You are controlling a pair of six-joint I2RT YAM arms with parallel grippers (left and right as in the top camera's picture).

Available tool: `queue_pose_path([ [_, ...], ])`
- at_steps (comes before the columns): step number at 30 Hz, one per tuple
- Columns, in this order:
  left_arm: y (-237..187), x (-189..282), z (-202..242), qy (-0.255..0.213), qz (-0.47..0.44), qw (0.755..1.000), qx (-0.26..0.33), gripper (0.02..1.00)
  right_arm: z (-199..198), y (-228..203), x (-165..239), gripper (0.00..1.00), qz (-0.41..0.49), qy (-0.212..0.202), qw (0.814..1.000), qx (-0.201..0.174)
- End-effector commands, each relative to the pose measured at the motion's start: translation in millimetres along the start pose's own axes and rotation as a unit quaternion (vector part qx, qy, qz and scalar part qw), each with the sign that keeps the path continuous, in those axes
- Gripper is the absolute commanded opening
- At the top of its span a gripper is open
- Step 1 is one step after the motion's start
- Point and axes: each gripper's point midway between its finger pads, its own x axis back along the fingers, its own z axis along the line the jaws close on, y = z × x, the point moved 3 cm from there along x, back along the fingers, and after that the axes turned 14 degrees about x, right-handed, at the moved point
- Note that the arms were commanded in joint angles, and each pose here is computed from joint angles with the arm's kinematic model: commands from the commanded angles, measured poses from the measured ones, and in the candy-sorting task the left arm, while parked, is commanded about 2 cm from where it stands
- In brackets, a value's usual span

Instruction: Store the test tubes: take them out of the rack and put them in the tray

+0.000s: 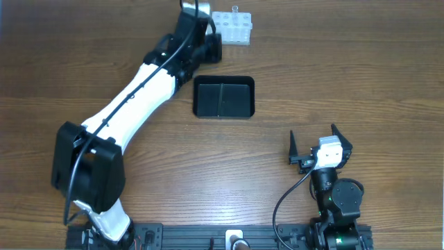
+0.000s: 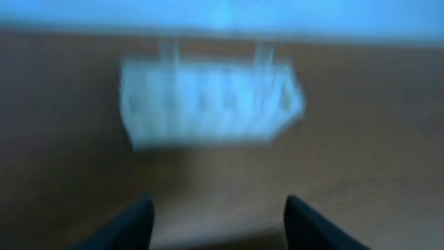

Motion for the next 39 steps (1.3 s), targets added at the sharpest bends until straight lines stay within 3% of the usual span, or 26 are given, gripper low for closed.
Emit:
queue_pose_path([
  [1,37.2,3.2,12.4,0.053,-0.103,0.993,0.015,0.658,2.5,-1.6,-0.2,0.991,0.001,0.005,1.000,0.002],
  [7,63.7,-16.2,15.4,0.065,-0.211,0.974,0.042,0.702,2.5,-1.6,-0.2,0.991,0.001,0.005,1.000,0.002],
  [14,55.2,-59.2,15.6,0.033,-0.255,0.965,0.058,0.676,2.6,-1.6,-0.2,0.993,0.001,0.005,1.000,0.002],
  [28,29.3,-107.9,27.9,0.004,-0.297,0.952,0.072,0.822,2.6,-1.6,-0.2,0.991,0.000,0.006,1.000,0.002],
  [33,27.0,-111.0,29.5,0.016,-0.298,0.954,0.031,0.996,2.6,-1.6,-0.2,0.993,0.001,0.005,1.000,0.002],
  [39,30.7,-108.6,27.3,0.024,-0.307,0.951,-0.011,1.000,2.6,-1.6,-0.2,0.993,0.001,0.005,1.000,0.002],
])
